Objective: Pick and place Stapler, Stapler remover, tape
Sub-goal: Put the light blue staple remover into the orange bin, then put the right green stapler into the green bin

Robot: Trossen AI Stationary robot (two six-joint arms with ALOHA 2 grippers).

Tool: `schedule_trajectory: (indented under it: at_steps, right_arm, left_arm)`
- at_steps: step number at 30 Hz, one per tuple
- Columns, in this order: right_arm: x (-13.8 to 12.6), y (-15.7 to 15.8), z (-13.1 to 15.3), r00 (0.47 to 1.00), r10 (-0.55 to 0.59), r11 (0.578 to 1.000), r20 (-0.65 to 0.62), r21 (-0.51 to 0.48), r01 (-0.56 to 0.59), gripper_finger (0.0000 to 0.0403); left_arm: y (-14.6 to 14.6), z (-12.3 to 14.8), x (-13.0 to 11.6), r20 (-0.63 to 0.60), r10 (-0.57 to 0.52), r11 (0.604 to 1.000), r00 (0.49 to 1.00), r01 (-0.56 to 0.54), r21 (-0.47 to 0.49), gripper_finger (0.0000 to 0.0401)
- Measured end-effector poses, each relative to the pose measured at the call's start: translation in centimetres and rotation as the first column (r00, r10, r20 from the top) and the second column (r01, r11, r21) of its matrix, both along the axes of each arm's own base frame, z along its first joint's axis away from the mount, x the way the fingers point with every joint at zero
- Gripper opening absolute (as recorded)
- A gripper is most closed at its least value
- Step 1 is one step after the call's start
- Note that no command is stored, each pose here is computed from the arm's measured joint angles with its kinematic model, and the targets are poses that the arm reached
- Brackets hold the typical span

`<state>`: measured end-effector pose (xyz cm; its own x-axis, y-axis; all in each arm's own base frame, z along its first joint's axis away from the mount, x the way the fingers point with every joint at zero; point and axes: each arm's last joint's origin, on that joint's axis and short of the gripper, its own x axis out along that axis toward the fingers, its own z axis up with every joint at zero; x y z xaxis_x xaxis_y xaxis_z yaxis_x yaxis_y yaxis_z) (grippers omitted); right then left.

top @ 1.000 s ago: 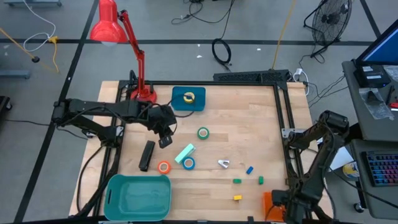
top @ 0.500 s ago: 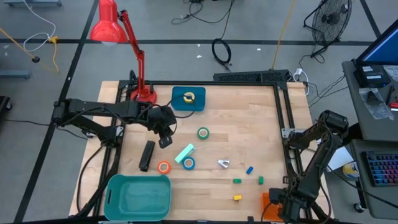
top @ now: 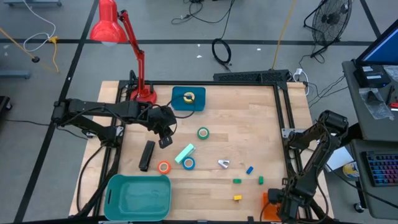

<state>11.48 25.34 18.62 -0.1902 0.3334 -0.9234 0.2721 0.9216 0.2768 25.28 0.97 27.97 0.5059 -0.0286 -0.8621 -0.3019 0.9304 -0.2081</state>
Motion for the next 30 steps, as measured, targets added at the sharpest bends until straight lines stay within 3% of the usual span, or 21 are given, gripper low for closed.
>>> schedule_trajectory:
  at_steps: [16,25,30]
  right_arm:
    - [0.4,-0.1,0.1,0.988,-0.155,0.987,-0.012,-0.031,0.155,0.0123]
    - [2.5,-2.5,2.9,0.961,-0.248,0.968,0.118,0.053,0.244,0.0106]
    - [4.1,-5.5,5.4,0.858,-0.391,0.918,0.334,0.075,0.389,0.0090]
  left_arm:
    - [0.0,0.0,0.0,0.002,-0.010,1.000,1.000,0.010,0.017,0.0021]
    - [0.0,0.0,0.1,0.007,-0.010,1.000,1.000,0.010,0.018,0.0021]
    - [0.0,0.0,0.1,0.009,-0.010,1.000,1.000,0.010,0.018,0.0021]
